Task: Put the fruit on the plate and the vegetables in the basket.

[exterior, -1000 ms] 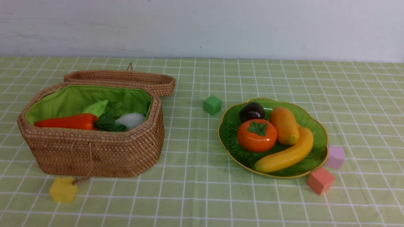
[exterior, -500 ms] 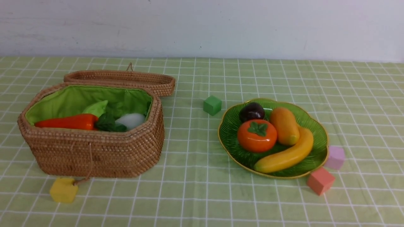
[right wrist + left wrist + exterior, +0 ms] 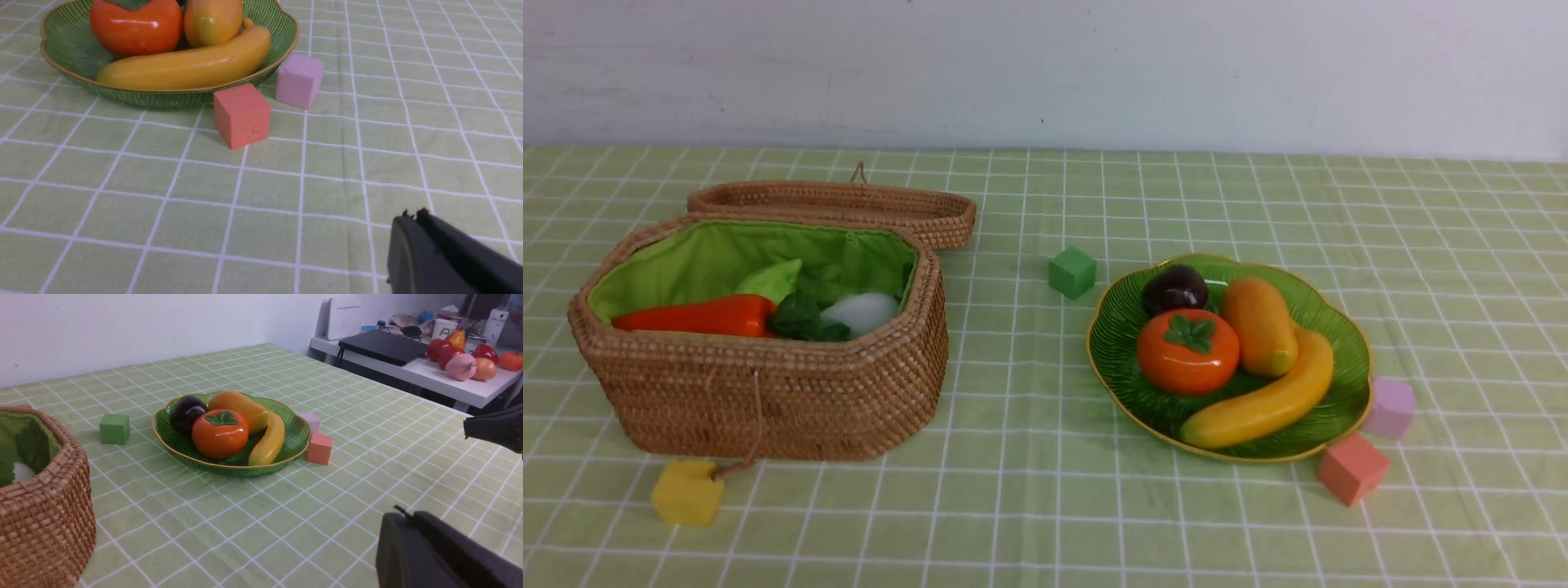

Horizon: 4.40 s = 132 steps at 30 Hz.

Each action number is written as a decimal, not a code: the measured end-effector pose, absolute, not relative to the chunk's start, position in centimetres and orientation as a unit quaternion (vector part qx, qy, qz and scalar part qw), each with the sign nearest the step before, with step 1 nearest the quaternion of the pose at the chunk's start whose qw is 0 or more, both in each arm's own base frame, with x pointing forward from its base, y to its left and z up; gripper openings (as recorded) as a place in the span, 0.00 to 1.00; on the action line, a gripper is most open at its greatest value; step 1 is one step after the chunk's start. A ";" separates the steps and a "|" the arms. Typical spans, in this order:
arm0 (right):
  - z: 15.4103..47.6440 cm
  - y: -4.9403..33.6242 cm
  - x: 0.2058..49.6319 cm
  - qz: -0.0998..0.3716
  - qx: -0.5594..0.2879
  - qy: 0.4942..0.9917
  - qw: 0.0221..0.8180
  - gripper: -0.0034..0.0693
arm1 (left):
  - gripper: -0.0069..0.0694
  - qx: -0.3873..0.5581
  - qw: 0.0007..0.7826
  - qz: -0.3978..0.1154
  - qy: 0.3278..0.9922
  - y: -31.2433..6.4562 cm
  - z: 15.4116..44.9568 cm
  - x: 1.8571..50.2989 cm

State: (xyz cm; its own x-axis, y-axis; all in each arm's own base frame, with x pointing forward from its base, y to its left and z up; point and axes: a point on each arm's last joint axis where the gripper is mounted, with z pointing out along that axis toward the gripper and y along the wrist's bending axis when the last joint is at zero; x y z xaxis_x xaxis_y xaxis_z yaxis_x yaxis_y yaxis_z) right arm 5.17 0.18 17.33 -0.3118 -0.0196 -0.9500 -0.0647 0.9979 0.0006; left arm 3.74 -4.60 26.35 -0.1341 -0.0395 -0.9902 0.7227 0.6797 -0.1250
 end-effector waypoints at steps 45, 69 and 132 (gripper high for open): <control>17.3 0.2 5.2 0.018 -0.027 0.810 0.586 0.12 | 0.07 -0.054 0.568 -0.138 0.809 -1.0 16.9 5.1; 17.3 0.4 5.2 0.047 -0.009 0.809 0.586 0.02 | 0.09 -0.054 0.568 -0.138 0.809 -1.0 16.9 5.1; 17.3 0.9 5.1 0.064 -0.028 0.808 0.585 0.06 | 0.17 -0.054 0.568 -0.138 0.810 -1.0 16.9 5.1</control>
State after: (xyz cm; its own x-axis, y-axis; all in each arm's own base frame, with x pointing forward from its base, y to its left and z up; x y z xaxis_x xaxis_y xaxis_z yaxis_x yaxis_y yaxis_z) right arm 5.12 0.87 17.32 -0.3148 0.0296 -0.9487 -0.1207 0.9902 0.0709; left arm 5.13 -0.95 16.88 -0.3491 -0.2446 -0.9046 0.0683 0.9561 -0.2850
